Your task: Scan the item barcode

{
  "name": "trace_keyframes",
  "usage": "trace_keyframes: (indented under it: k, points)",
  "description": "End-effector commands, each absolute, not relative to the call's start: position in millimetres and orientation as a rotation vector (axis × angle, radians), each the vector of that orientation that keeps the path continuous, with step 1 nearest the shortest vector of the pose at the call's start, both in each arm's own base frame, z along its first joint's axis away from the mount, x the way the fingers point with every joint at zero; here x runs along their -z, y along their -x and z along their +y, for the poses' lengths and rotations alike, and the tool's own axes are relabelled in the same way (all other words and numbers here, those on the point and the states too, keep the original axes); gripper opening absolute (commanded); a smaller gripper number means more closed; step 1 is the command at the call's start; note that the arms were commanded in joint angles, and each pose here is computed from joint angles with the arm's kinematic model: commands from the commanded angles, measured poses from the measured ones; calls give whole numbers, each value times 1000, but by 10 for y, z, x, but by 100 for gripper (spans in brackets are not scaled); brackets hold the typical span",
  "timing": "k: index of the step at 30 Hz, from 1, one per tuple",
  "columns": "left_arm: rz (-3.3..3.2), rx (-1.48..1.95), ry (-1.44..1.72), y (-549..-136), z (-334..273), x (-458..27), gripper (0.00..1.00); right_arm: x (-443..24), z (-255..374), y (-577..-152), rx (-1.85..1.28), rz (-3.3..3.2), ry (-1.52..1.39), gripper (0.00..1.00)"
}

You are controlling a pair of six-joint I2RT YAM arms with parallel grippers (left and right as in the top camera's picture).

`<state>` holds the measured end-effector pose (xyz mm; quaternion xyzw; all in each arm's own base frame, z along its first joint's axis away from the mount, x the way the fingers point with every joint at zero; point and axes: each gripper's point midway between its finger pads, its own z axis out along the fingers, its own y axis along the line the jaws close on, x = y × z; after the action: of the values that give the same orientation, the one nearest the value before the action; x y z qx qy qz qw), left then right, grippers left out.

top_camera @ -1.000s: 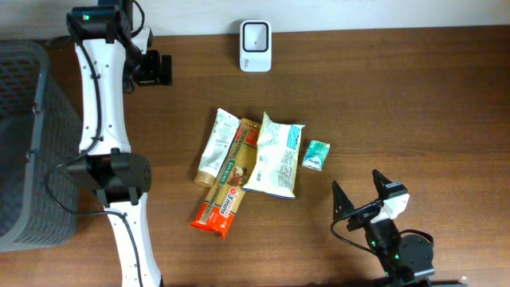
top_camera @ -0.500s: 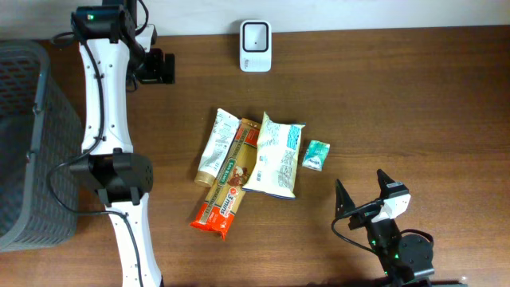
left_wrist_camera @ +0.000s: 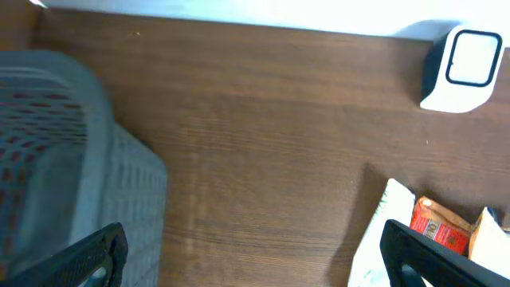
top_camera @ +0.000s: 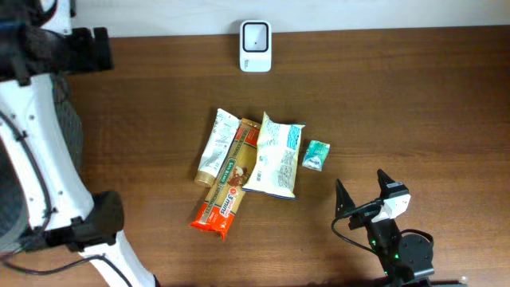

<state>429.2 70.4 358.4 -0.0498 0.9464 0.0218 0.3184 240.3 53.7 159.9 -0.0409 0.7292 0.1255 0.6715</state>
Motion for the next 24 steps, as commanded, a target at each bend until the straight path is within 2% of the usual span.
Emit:
trace_keyframes:
  k: [1,6,9,13,16,19,22,23,24]
  points:
    - [2468,-10,61,-4182,598,-3712,99,-1577,528,-2404,-271,1645,93,99]
    - [2352,-7,38,-3758,482,-4204,99,-1604,713,-2346,-426,1652,111,99]
    - [2345,0,35,-3696,461,-4243,99,-1744,772,-2305,-509,1676,83,99]
    - [2345,0,35,-3696,460,-4243,99,-2397,848,-2263,-550,1759,110,99]
    - [2345,0,35,-3696,460,-4243,99,-2570,878,-2410,-545,1997,78,99]
    - [2345,0,34,-3696,460,-4243,99,-2443,1127,-2694,-665,2279,100,99]
    - [2345,0,34,-3696,460,-4243,99,-1895,1320,-2982,-769,2490,90,99]
    - [2345,0,35,-3697,460,-4244,99,-1649,1320,-3067,-756,2562,68,95]
    - [2345,0,35,-3696,460,-4243,99,-1412,1255,-3134,-703,2638,-16,83]
